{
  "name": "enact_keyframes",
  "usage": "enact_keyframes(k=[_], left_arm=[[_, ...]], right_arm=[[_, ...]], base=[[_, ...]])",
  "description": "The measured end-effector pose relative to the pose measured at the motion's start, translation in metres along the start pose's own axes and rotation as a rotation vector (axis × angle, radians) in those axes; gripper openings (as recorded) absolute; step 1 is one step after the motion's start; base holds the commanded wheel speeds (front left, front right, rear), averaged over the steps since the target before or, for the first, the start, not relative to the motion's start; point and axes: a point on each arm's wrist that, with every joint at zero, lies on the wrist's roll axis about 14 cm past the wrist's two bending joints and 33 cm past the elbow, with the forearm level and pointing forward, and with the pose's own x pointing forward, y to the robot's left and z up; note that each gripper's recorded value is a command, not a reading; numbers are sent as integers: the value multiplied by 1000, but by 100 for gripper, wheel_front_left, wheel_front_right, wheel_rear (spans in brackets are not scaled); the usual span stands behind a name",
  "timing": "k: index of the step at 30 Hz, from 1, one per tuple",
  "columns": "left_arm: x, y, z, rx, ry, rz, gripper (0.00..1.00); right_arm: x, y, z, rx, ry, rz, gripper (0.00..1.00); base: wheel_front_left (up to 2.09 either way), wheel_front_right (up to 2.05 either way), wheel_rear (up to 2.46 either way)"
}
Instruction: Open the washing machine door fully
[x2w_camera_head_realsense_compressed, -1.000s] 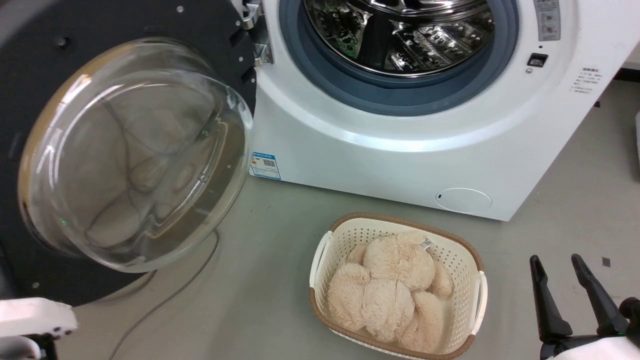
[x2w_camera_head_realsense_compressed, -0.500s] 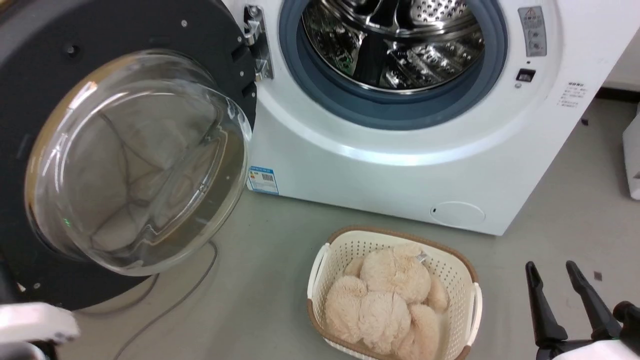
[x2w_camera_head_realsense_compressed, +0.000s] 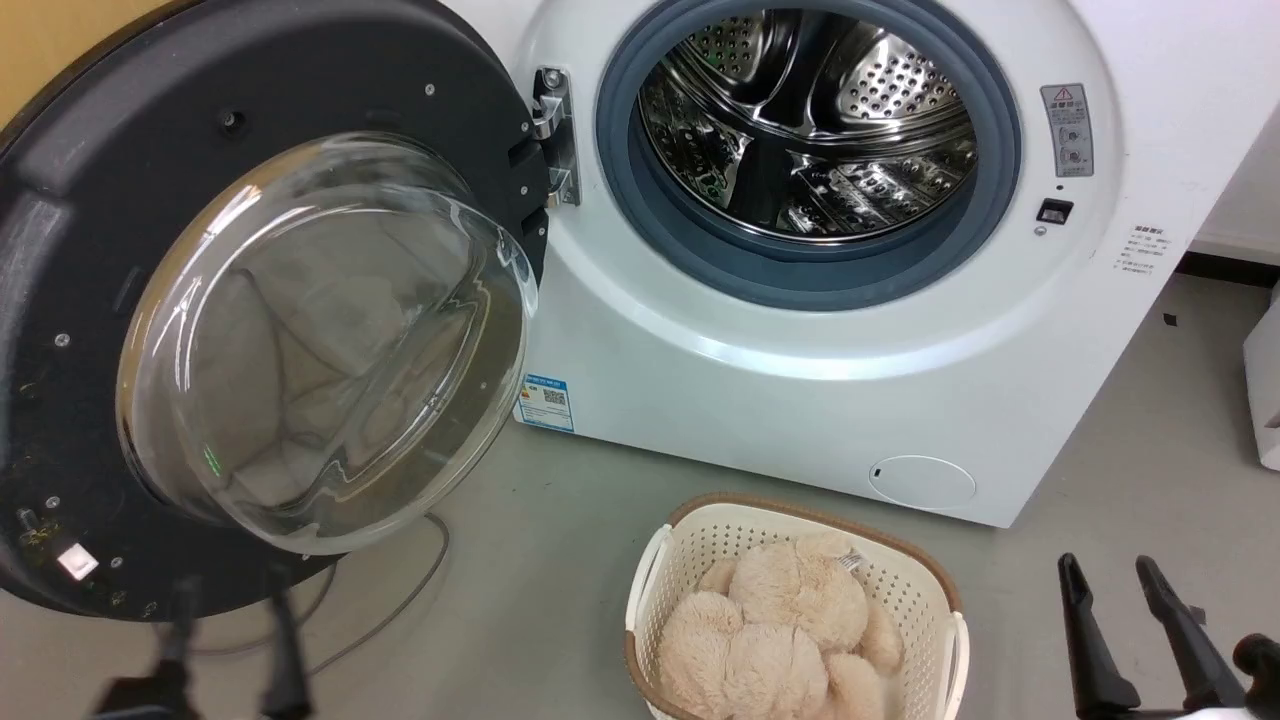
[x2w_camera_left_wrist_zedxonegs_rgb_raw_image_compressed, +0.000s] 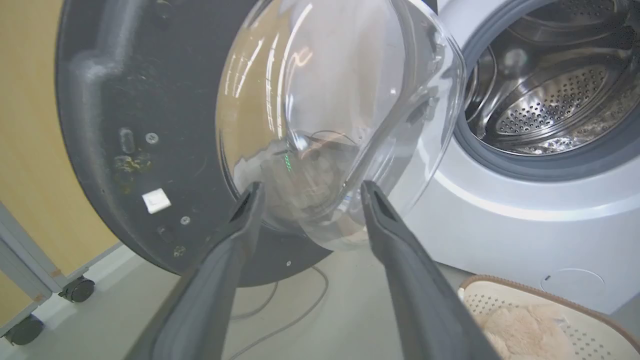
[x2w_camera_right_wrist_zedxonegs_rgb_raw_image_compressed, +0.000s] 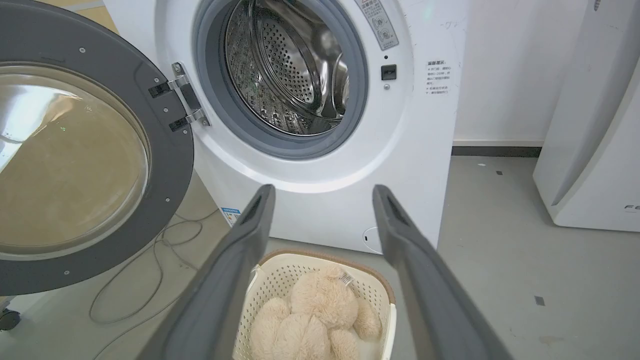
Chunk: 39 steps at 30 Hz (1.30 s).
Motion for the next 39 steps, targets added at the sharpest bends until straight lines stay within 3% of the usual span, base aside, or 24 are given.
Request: enact_keyframes(k=[15,29,30,39], left_arm=[[-17,-121,-3,-58,20,-410,100],[-12,-169,-11,-48,47,-559,100],[-12,-170,-11,-47,49,-562,0],[-12,-172,-12,-49,51,-561,0]], right_arm=[[-27,-24,7,-69,-7,-92,100],[-62,-45,7,-87,6,-190,100],[-62,-46,8,-86,5,-193,0],[-63,-47,6,-86,9,-196,0]], base=[[0,0,0],[0,0,0],[0,0,0],[0,0,0]])
